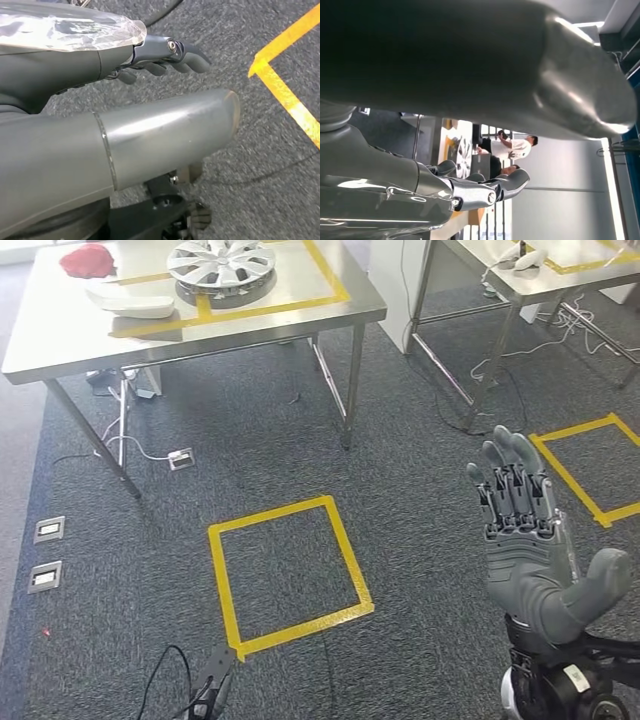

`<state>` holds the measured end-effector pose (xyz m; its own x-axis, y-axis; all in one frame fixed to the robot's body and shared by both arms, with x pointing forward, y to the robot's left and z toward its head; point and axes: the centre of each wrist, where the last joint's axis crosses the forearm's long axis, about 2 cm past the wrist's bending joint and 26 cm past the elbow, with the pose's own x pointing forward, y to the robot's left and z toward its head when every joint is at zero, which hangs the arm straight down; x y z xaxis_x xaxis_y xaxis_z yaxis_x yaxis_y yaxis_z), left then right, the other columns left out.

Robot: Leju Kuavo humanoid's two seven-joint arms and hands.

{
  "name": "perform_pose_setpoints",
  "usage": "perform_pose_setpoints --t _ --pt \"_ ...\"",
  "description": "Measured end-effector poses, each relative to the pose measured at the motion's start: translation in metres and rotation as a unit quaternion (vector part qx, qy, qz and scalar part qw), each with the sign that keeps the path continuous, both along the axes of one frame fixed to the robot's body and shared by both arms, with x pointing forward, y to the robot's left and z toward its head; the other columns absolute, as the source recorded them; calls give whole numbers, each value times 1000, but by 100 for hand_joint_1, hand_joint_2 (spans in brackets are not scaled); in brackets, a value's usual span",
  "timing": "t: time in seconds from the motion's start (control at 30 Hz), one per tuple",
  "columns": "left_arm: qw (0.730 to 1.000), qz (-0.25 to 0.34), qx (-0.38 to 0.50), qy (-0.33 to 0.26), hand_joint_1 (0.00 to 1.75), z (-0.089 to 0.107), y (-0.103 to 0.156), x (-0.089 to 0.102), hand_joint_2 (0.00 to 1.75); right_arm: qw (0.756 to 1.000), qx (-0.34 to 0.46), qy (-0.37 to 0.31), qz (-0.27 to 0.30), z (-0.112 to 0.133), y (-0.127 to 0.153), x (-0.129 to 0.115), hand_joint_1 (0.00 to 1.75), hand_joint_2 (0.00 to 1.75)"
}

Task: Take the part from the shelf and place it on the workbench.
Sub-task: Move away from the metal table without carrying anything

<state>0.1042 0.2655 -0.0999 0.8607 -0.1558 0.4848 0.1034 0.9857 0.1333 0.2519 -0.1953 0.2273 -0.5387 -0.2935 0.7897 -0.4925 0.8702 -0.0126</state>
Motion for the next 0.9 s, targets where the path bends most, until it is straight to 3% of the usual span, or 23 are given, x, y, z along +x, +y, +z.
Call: perform_pose_setpoints --t 0.9 --pt "1000 0 5 3 0 -1 2 -5 0 1000 9 4 5 -14 1 -7 0 0"
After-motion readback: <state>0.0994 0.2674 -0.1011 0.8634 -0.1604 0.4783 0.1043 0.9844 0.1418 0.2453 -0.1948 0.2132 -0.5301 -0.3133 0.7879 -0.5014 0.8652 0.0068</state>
